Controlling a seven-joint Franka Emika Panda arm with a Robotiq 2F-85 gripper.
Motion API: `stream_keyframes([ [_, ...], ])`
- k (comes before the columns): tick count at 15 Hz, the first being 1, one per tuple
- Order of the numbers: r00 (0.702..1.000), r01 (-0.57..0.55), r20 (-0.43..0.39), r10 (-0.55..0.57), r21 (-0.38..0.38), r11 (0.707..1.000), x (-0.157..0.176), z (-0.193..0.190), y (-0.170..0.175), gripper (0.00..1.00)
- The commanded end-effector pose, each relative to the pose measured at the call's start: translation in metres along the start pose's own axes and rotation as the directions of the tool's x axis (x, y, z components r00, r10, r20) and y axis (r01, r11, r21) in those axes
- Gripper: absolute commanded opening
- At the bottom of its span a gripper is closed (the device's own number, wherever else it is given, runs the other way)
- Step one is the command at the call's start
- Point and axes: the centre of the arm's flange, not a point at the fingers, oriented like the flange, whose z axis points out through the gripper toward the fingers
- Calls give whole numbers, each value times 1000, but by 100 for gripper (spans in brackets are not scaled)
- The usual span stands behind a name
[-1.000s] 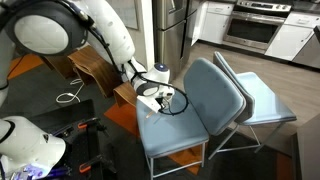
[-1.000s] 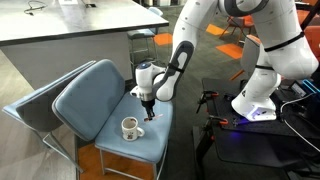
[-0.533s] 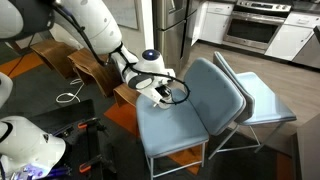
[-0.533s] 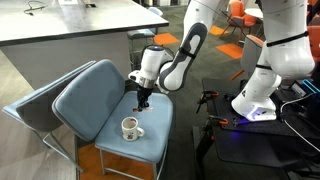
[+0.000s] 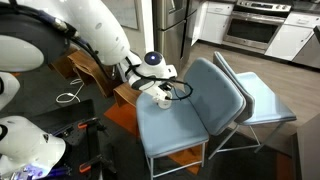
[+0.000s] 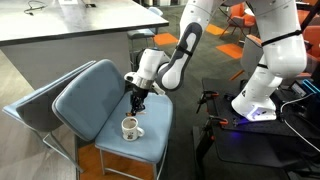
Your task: Put the pen in the mug
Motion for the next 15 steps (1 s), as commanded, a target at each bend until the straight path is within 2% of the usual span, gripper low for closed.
stream_keyframes([
  [1, 996, 67, -68, -65, 31, 997, 6, 15, 21, 3],
  [9, 965, 201, -194, -176, 123, 972, 33, 50, 44, 3],
  [15, 947, 245, -257, -193, 191, 951, 23, 61, 52, 3],
])
